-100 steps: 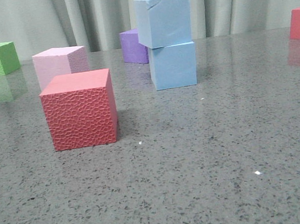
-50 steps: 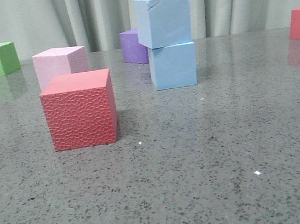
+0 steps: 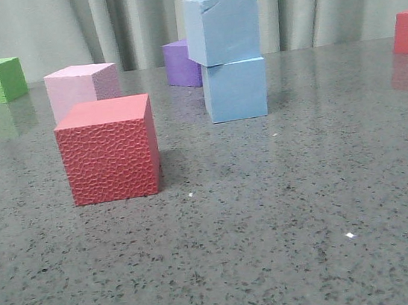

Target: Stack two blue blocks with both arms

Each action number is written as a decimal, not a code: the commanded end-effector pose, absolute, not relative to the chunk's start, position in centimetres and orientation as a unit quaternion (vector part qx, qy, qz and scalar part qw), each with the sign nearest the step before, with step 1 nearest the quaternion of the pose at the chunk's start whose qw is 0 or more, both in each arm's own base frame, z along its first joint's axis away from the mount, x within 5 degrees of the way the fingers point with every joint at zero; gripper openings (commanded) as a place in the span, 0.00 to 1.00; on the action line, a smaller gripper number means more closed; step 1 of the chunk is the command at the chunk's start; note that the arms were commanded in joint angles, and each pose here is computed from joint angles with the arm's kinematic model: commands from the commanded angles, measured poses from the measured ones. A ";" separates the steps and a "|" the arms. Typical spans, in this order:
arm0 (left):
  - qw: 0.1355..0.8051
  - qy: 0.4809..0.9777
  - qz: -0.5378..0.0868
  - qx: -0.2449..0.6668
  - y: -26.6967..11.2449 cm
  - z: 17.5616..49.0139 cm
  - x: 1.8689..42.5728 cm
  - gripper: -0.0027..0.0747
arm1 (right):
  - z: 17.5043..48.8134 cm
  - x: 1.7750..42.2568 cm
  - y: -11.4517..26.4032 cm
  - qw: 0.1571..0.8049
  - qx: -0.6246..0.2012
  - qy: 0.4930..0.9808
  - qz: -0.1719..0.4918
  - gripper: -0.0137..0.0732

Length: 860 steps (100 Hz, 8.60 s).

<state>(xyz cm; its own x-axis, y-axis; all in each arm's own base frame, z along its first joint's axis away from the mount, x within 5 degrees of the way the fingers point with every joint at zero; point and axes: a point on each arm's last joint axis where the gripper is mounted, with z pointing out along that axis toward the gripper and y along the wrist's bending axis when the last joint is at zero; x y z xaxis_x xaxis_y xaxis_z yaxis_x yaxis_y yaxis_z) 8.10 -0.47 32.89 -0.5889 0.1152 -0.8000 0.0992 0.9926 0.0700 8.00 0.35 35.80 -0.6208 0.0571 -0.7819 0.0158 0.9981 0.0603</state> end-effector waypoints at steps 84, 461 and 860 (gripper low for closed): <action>0.497 0.866 0.000 0.054 -0.6 34.2 8.5 0.90 | 35.4 8.4 0.2 0.438 0.018 0.899 0.011 0.92; 0.716 0.694 -0.047 0.054 -0.8 24.5 5.9 0.01 | 34.4 8.9 0.3 0.445 0.014 0.895 0.015 0.08; 0.744 0.668 -0.032 0.000 -0.2 20.3 5.5 0.01 | 30.8 7.5 0.8 0.689 -0.003 0.720 0.077 0.08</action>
